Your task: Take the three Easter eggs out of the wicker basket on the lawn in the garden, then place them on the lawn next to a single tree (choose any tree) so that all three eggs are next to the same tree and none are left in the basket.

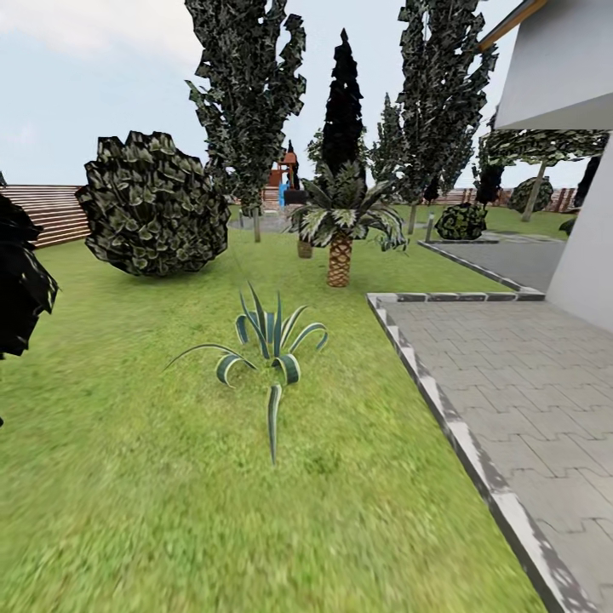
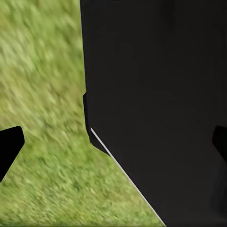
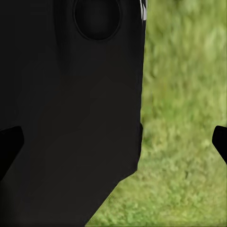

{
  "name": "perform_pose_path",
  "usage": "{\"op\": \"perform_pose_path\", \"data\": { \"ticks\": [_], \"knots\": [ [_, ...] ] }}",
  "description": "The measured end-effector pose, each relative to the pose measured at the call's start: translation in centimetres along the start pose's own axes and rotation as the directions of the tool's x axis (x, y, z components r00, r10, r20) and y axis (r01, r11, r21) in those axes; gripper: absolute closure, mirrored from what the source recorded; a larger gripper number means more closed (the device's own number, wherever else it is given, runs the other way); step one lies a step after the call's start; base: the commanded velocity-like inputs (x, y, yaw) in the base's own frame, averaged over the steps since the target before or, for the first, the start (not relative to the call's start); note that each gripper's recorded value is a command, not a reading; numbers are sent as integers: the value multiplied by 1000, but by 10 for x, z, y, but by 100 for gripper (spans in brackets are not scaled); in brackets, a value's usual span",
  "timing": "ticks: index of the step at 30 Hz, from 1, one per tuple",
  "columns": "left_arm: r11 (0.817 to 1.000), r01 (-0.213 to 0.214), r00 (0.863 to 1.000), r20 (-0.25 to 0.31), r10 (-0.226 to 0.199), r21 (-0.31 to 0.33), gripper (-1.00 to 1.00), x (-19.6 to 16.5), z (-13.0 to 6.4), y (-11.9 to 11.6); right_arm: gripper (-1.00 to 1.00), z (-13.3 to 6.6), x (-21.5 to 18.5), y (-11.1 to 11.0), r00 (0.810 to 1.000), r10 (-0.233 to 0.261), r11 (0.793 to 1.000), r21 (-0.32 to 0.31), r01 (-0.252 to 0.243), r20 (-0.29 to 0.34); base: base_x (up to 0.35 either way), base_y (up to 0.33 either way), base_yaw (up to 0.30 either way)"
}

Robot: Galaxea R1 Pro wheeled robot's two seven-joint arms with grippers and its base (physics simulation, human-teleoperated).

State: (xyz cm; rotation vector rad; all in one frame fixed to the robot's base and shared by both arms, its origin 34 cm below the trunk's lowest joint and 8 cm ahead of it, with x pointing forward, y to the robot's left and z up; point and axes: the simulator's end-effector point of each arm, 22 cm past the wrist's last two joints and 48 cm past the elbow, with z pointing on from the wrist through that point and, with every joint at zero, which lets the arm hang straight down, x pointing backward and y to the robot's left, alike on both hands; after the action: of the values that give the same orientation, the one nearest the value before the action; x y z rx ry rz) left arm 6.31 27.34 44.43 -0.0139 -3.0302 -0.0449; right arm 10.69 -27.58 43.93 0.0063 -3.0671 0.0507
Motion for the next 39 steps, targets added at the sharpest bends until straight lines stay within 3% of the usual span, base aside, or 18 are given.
{"op": "perform_pose_path", "data": {
  "ticks": [12, 26, 39],
  "knots": [
    [1000, 3, 1000, 0, -3, 0, -100, 0, 0, 0, -100, 0, 0, 0, 1000, -2, 1000, 0, 2, 0, 0, 335, -10],
    [1000, 1, 1000, -5, -1, 0, -100, 2, 0, 0, -100, 0, 3, 0, 1000, -3, 1000, 0, 3, -6, 9, 333, -248],
    [1000, 0, 1000, -5, 0, 1, -100, 2, 0, -1, -100, 0, 3, 0, 1000, 0, 1000, 0, 0, -7, 249, 126, -42]
  ]
}}
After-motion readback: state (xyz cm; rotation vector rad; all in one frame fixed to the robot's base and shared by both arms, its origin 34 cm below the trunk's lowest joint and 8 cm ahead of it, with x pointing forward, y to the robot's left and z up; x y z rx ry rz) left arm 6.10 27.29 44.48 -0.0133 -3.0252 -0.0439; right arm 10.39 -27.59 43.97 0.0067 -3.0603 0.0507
